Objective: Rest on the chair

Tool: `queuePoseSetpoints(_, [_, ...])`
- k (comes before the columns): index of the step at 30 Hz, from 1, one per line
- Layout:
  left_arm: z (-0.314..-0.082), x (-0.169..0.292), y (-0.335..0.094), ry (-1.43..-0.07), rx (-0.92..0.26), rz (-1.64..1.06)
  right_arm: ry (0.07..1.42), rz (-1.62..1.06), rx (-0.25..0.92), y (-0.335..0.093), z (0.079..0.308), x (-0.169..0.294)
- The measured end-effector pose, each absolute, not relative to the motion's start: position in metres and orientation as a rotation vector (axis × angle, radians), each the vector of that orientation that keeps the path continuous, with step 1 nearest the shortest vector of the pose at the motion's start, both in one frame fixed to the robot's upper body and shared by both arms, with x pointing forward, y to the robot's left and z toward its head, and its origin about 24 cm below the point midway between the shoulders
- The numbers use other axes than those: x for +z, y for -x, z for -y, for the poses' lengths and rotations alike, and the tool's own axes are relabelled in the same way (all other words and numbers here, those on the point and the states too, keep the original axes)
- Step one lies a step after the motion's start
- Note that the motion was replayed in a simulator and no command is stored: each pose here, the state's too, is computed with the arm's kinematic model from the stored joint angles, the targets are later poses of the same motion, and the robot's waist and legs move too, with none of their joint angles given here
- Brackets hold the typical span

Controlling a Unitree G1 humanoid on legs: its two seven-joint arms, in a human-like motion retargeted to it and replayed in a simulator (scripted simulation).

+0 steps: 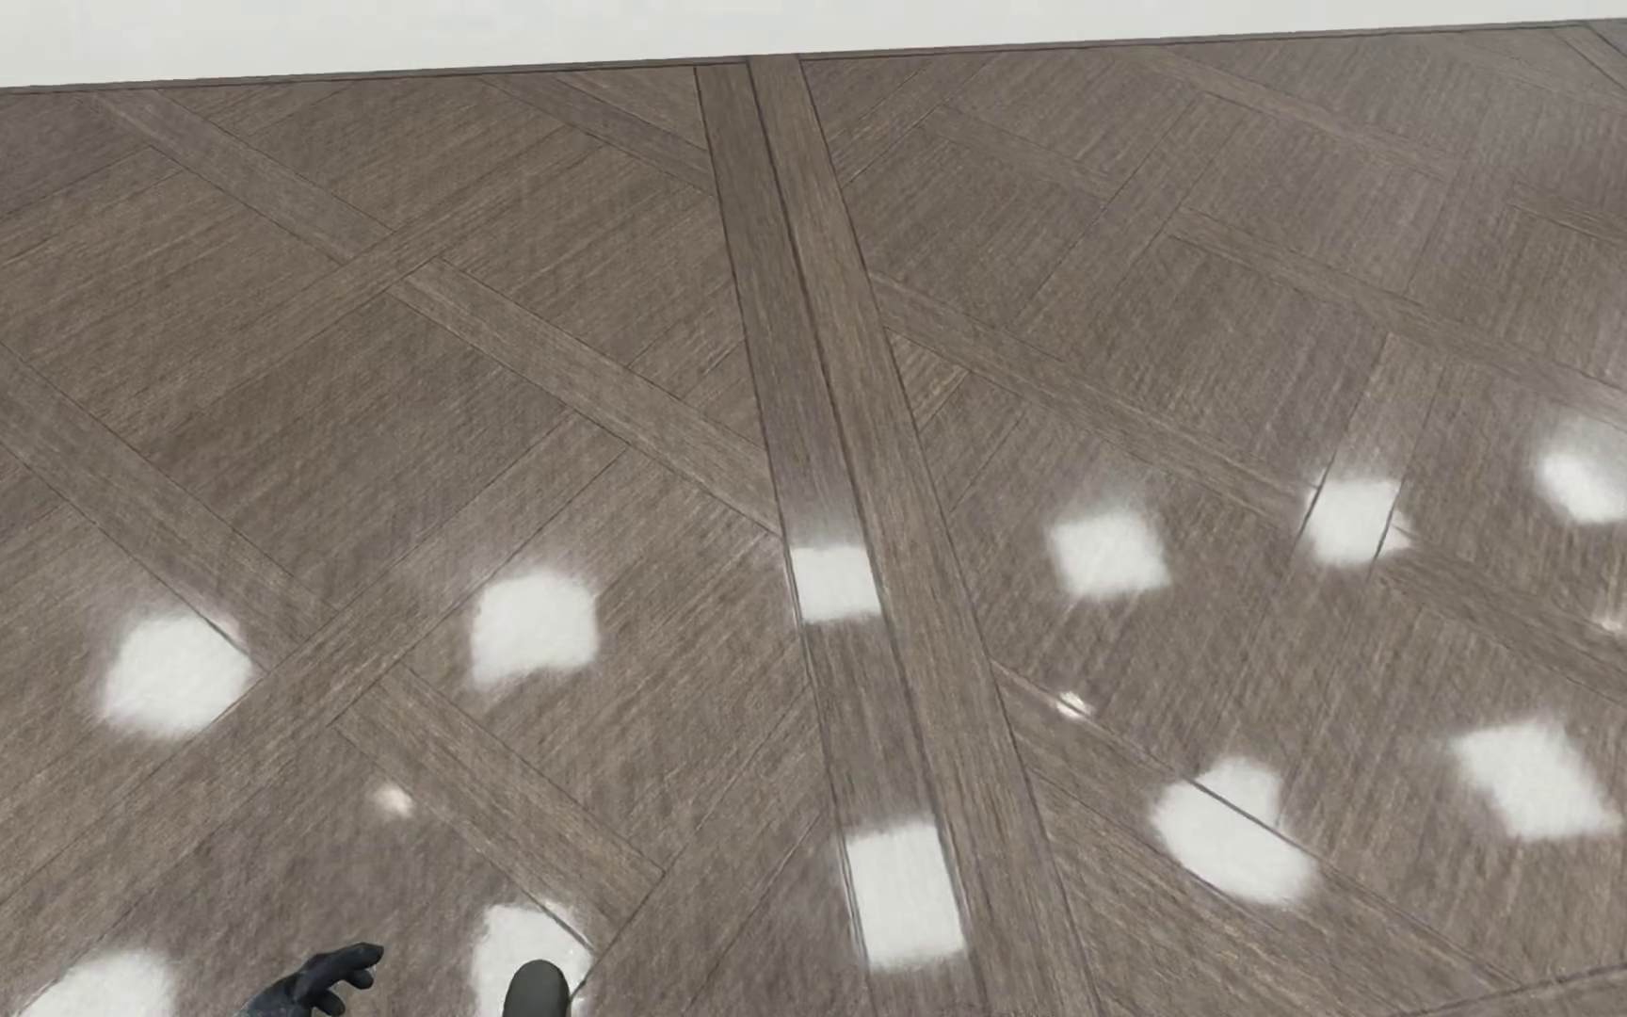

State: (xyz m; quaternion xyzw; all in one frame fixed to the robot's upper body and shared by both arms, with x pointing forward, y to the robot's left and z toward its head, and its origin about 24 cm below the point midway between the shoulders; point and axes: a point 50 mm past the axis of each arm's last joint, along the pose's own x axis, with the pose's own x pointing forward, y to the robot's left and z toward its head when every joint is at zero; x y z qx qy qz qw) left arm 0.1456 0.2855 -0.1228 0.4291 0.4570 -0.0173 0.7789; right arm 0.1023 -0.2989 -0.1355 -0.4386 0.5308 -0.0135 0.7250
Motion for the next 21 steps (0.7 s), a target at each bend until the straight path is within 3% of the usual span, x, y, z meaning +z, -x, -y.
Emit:
queuePoseSetpoints(2, [-0.281,-0.121,-0.155,-0.974,-0.090,-0.966,0.960,-1.141,-0.074,-0.107,0.303,-0.132])
queuePoseSetpoints(6, [-0.278,-0.114,-0.172,-1.022,-0.161,-0.900,0.974,-1.081,0.015,-0.119,0.288,-0.135])
queuePoseSetpoints(11, [-0.283,-0.107,-0.185,-1.046,-0.147,-0.884,0.959,-1.049,0.049,-0.133,0.275,-0.136])
queuePoseSetpoints(21, [-0.271,-0.094,-0.213,-1.090,-0.171,-0.784,1.016,-0.922,0.059,-0.169,0.275,-0.119])
